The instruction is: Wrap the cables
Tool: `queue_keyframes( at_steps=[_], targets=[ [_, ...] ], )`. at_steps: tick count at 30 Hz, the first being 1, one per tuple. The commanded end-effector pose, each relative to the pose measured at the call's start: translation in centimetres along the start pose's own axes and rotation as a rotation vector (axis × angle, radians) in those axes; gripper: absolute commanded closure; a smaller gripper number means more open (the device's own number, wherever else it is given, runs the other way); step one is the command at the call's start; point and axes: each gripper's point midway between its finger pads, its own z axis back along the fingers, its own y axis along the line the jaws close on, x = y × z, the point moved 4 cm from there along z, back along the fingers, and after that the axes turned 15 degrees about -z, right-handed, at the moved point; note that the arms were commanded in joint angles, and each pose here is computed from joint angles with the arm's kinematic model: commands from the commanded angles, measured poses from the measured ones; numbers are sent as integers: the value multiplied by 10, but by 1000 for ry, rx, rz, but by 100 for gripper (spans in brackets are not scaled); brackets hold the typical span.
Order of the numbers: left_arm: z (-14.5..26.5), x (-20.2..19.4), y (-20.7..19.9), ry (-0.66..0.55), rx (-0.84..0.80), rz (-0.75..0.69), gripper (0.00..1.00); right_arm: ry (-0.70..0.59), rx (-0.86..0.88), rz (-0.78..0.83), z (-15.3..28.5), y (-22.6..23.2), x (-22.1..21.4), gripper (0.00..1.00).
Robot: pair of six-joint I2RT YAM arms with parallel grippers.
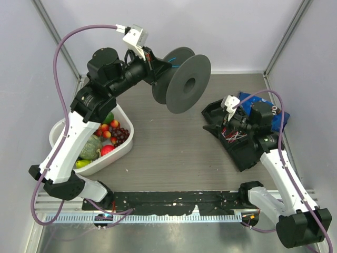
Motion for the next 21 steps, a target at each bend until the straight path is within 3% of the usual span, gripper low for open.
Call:
queue_keyframes(
  at_steps=[1,12,21],
  targets=[
    [11,47,-5,-164,-35,34,100,-114,24,186,-5,-4,19,22],
    [12,56,-12,-196,-96,73,100,-122,160,221,-12,15,-10,25],
    [7,57,-9,-215,-97,96,100,-115,171,220,-25,11,-10,31]
  ],
)
